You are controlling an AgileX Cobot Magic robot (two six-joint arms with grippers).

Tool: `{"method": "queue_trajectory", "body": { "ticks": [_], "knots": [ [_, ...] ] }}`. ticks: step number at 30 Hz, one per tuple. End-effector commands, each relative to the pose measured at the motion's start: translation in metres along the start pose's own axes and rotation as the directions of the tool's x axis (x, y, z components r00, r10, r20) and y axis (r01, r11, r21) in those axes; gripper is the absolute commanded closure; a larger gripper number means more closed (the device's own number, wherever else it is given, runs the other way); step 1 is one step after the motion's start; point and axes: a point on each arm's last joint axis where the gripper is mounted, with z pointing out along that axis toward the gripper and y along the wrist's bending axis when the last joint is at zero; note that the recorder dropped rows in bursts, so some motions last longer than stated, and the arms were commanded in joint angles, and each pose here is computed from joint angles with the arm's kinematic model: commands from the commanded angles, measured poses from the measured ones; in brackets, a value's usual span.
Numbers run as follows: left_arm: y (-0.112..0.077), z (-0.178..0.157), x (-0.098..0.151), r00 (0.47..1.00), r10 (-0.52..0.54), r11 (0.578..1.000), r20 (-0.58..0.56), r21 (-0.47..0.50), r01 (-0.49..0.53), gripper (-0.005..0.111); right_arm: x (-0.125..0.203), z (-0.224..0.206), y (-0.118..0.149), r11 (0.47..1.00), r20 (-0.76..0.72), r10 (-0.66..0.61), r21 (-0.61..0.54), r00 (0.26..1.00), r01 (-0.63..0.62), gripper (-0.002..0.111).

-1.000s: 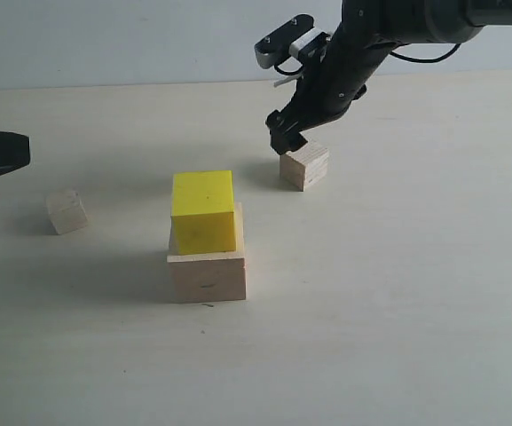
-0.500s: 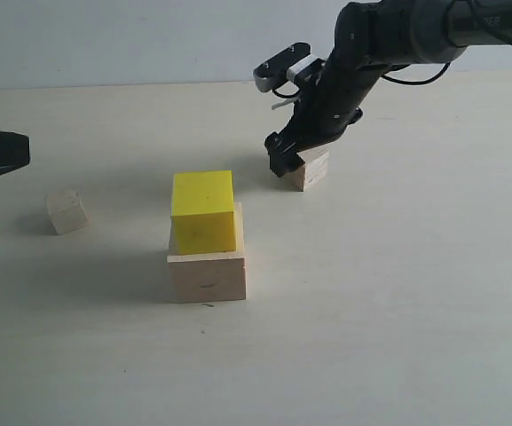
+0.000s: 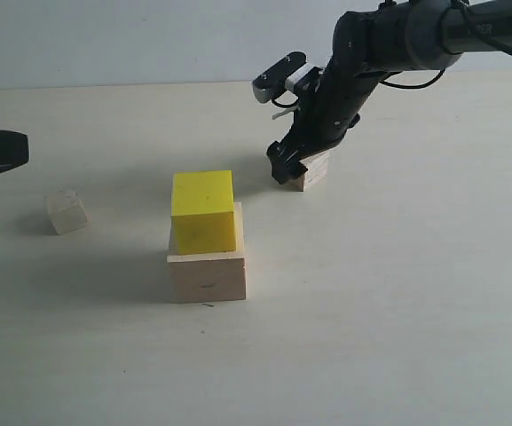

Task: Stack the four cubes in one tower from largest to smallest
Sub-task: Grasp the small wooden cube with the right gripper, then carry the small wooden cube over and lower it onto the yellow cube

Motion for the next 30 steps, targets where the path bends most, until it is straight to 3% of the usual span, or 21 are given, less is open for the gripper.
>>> {"method": "queue_trajectory", "body": {
  "ticks": [1, 5, 10, 18, 23, 27, 30],
  "knots": [
    [0.001, -0.001, 0.0, 1.0, -0.004, 1.0, 0.015, -0.008, 0.004, 0.107, -0.002, 0.0, -0.001, 1.0, 0.011, 0.02, -0.002, 1.0, -0.02, 0.024],
    [0.001, -0.001, 0.0, 1.0, 0.0, 1.0, 0.014, -0.01, 0.0, 0.107, -0.002, 0.0, -0.001, 0.999, 0.011, 0.039, -0.002, 0.999, -0.039, 0.057],
    [0.001, -0.001, 0.0, 1.0, 0.003, 1.0, 0.013, -0.011, -0.003, 0.107, -0.001, -0.004, 0.0, 0.999, -0.008, 0.035, -0.008, 0.999, -0.035, 0.108],
    [0.001, -0.001, 0.0, 1.0, 0.008, 1.0, 0.013, -0.011, -0.008, 0.107, -0.007, -0.054, -0.003, 0.994, -0.016, -0.106, 0.031, 0.994, 0.106, 0.108],
    [0.001, -0.001, 0.0, 1.0, 0.008, 1.0, 0.019, -0.014, -0.008, 0.107, -0.018, -0.107, 0.0, 0.988, 0.073, -0.147, 0.06, 0.986, 0.143, 0.108],
    [0.001, -0.001, -0.001, 1.0, 0.008, 1.0, 0.023, -0.016, -0.008, 0.107, -0.024, -0.152, 0.014, 0.965, 0.181, -0.257, -0.001, 0.949, 0.261, 0.108],
    [0.001, -0.001, -0.001, 1.0, 0.008, 1.0, 0.023, -0.016, -0.008, 0.107, -0.025, -0.177, 0.028, 0.916, 0.262, -0.367, -0.065, 0.893, 0.396, 0.108]
  ]
}}
